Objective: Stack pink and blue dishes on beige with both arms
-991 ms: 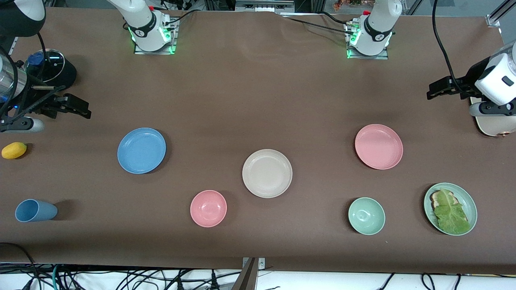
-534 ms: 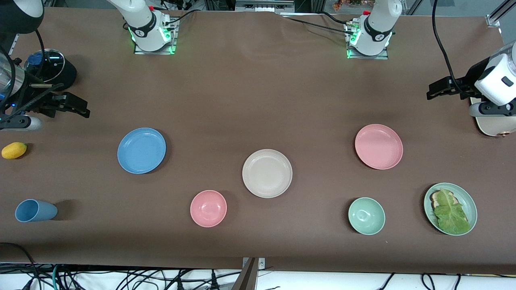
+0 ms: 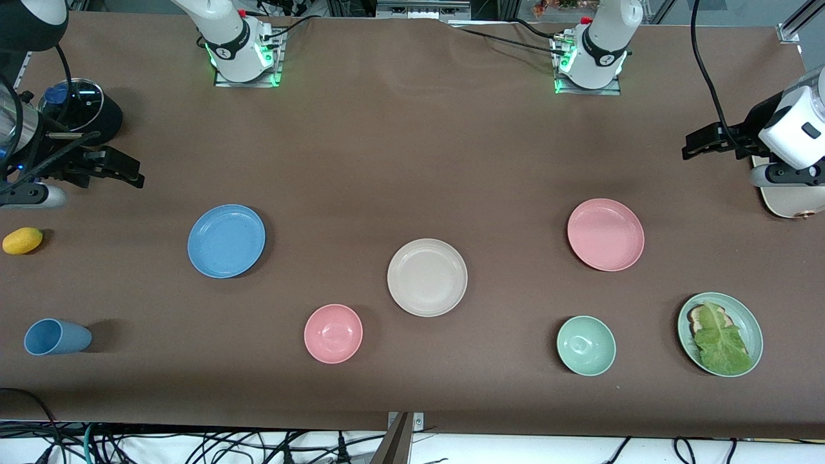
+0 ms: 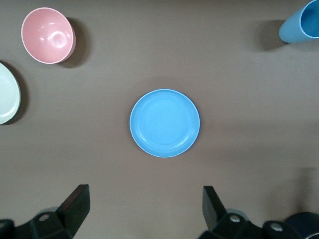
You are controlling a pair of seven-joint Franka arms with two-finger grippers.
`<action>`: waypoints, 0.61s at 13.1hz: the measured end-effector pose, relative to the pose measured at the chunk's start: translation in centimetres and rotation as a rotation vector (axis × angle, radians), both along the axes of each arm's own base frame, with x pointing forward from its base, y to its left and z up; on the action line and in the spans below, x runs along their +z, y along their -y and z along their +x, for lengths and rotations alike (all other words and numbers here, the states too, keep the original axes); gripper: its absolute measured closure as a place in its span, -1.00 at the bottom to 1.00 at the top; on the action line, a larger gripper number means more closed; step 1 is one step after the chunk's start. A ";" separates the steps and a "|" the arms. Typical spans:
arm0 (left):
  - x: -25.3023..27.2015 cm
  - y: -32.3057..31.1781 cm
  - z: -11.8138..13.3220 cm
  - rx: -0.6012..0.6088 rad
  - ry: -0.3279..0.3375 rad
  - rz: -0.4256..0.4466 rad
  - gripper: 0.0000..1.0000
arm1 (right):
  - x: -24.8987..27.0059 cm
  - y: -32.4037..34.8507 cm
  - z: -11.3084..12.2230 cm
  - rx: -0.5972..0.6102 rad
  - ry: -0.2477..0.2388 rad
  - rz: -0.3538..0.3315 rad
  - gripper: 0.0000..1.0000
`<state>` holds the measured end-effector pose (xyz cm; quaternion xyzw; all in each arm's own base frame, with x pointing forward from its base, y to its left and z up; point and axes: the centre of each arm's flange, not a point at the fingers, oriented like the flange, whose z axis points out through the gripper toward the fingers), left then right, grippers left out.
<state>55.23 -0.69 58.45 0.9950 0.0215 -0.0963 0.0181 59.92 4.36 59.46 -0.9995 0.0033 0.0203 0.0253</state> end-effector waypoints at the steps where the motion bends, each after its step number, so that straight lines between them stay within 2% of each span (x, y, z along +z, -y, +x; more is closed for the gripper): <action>1: 0.0 0.0 0.0 0.000 0.000 0.000 -1.00 | 0.0 -0.1 0.0 0.000 -0.001 0.012 -1.00; 5: -0.1 0.0 0.0 0.000 -0.001 0.000 -1.00 | 0.1 -0.2 0.0 0.001 0.001 0.017 -1.00; 8: -0.1 0.0 0.0 0.000 -0.001 0.000 -1.00 | 0.2 0.3 0.0 0.000 0.004 -0.024 -1.00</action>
